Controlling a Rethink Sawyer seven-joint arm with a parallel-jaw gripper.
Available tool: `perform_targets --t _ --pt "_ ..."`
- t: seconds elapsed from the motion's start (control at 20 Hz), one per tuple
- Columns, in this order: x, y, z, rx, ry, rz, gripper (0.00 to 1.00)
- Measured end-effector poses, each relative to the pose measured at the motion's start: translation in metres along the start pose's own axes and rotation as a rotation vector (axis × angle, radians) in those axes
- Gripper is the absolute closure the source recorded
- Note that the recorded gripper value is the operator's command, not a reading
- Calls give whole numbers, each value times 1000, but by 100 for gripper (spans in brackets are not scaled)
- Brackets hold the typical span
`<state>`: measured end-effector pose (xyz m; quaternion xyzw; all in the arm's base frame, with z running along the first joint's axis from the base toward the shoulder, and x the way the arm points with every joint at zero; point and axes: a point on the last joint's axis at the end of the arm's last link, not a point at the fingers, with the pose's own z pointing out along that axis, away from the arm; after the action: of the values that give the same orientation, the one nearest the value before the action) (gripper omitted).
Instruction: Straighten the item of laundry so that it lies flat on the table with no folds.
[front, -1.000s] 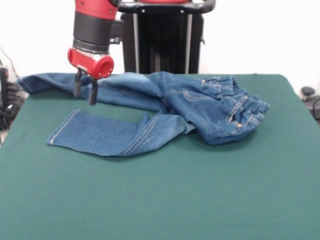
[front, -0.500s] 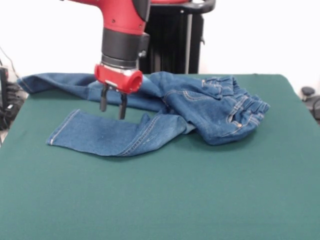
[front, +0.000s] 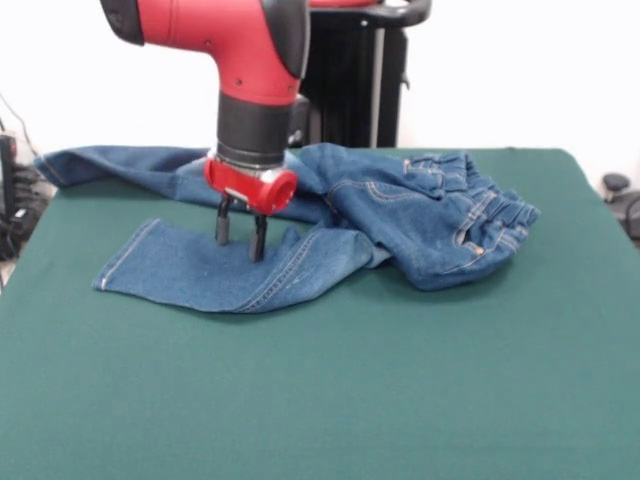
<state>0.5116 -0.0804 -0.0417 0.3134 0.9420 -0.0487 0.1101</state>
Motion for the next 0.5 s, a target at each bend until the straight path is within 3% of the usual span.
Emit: perform_targets --t 0.5 --pt "-5 2 0 9 -8 23 0"
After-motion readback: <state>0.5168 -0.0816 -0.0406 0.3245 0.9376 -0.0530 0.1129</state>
